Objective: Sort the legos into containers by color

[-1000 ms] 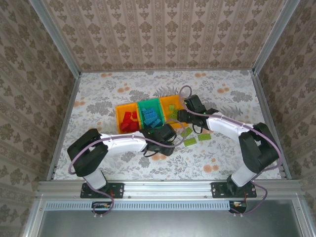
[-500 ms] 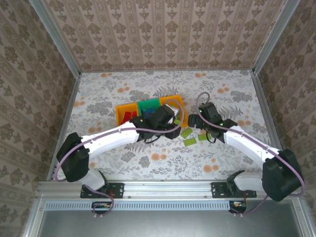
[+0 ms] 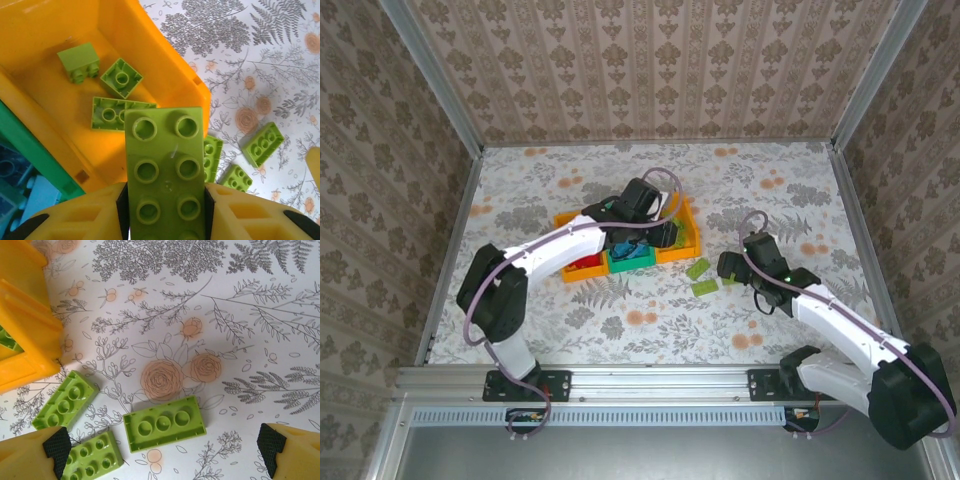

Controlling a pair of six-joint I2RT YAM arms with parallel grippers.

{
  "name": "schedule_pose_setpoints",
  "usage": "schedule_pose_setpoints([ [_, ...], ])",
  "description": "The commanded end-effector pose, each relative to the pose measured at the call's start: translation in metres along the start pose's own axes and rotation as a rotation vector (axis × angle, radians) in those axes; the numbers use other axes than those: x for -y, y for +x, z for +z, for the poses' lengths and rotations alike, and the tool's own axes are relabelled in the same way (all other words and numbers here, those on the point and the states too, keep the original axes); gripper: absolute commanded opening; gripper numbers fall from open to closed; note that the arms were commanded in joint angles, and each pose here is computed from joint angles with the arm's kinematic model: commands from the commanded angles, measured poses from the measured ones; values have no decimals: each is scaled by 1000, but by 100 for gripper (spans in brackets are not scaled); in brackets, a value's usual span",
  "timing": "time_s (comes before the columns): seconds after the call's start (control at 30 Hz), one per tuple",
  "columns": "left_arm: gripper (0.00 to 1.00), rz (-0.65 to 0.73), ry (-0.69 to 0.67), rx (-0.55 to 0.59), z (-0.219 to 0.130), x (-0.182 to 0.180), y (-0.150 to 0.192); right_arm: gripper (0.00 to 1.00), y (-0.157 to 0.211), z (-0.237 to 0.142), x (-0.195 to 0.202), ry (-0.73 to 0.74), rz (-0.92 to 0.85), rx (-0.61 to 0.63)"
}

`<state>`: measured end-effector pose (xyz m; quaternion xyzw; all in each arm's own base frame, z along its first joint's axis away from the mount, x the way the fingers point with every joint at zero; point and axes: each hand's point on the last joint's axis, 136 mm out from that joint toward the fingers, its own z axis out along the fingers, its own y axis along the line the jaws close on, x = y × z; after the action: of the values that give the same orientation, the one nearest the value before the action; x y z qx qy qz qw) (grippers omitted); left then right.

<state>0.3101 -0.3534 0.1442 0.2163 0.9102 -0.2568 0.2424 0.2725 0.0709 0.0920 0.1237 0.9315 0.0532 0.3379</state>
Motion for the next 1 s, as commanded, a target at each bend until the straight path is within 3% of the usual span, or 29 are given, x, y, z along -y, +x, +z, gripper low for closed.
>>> schedule_pose_setpoints([
  [0.0, 43, 12, 41, 7, 3, 2, -18, 100, 14, 1, 13, 40, 6, -35],
  [0.33, 44, -52, 52, -23, 37, -14, -34, 99, 30, 10, 11, 35, -22, -119],
  [0.6, 50, -65, 49, 20, 28, -16, -32, 100, 32, 16, 4, 28, -41, -164],
  [0.73, 68, -59, 41, 45, 16, -17, -30, 99, 36, 18, -1, -2, -41, -179],
  [0.77, 77, -57, 39, 60, 12, -16, -31, 99, 37, 19, -1, -2, -43, -183],
  [0.8, 97, -56, 41, 70, 8, -16, -31, 99, 37, 19, -2, -4, -45, -185],
  [0.97, 100, -37, 72, 159, -18, -6, -36, 99, 39, 25, -5, -5, -70, -224],
])
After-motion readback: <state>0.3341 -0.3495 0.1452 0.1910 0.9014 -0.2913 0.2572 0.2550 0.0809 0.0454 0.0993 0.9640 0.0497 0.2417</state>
